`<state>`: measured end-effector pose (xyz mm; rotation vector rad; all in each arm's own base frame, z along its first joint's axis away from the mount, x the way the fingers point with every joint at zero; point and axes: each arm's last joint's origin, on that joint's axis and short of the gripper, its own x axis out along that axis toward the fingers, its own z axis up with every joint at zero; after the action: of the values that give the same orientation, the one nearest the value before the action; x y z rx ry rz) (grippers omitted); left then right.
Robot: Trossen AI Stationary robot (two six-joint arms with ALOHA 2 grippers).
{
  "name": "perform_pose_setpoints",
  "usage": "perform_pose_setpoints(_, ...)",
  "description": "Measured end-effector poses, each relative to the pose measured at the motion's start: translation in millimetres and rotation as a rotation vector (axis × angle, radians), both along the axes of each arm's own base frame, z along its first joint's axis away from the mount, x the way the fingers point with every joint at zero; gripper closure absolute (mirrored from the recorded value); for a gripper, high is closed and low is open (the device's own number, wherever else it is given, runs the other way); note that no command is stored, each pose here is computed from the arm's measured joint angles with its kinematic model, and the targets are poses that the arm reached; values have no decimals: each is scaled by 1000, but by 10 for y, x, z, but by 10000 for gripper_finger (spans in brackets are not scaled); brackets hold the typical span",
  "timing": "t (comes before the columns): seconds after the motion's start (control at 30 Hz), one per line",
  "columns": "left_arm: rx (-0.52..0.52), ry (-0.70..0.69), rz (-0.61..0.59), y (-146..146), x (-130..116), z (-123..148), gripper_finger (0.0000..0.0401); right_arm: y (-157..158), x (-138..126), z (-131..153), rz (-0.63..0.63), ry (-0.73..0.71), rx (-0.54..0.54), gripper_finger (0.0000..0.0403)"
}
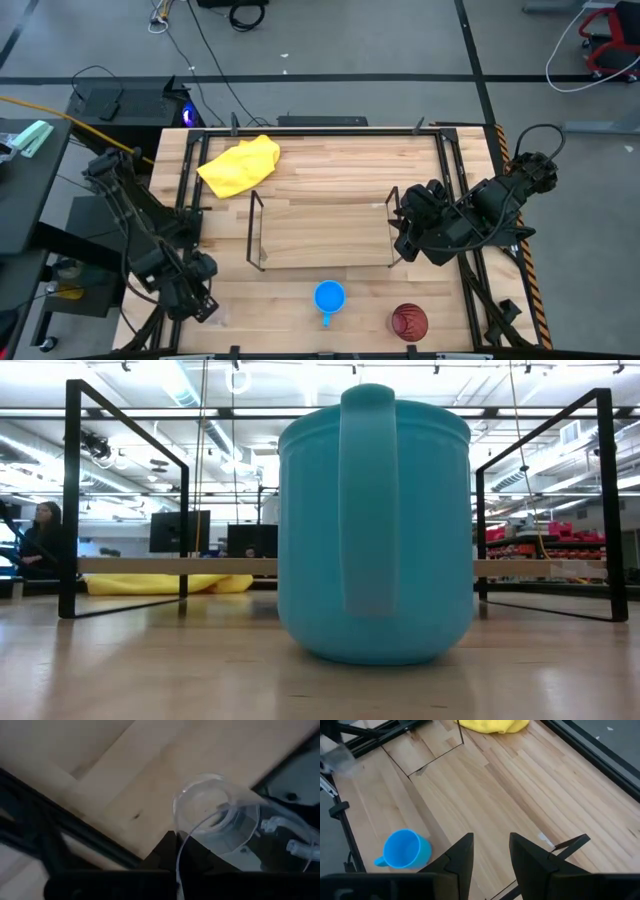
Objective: Stack small to large cups/mugs on shelf
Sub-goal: Put the transparent mug on the shelf
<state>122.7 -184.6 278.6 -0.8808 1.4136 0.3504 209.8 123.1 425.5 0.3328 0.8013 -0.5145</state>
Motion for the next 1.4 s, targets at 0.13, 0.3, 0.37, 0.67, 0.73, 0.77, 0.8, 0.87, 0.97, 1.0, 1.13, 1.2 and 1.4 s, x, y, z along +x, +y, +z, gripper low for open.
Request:
perform_pose_setpoints(0.13,24,-73,-34,150,90,540,394,-1,0,0,9,4,-7,270)
perform_pose_setpoints(0.3,131,-205,-33,511,194,1130,394,-12,6,0,24,13,-23,270)
perform_pose_setpoints(0.37,182,-234,-56,640,277,1268,394,-24,13,0,23,15,-27,270)
perform_pose_setpoints(0.67,329,-253,-291,1085,1001,1419,394,-89,50,-1,33,35,-50,270)
perform_pose_setpoints(0.73,345,-241,-341,1209,1181,1392,394,-106,59,-1,32,38,-54,270)
perform_pose_setpoints(0.77,351,-232,-364,1273,1266,1370,394,-112,62,-1,29,39,-54,270)
perform_pose_setpoints(0.8,356,-225,-390,1341,1351,1345,393,-117,65,-1,27,39,-54,270)
perform_pose_setpoints(0.87,363,-200,-434,1474,1518,1271,392,-120,67,-2,26,39,-55,270)
perform_pose_setpoints(0.97,355,-155,-492,1659,1737,1118,394,-119,67,-2,28,40,-56,270)
perform_pose_setpoints(1.0,351,-137,-513,1711,1801,1057,394,-119,67,-2,28,40,-56,270)
perform_pose_setpoints(1.13,342,-63,-636,1848,2060,773,394,-120,67,-1,28,39,-56,270)
perform_pose_setpoints(1.2,333,-30,-700,1876,2170,631,392,-119,68,-2,34,42,-60,270)
perform_pose_setpoints(1.4,298,57,-846,1864,2425,243,394,-119,68,-2,45,47,-69,270)
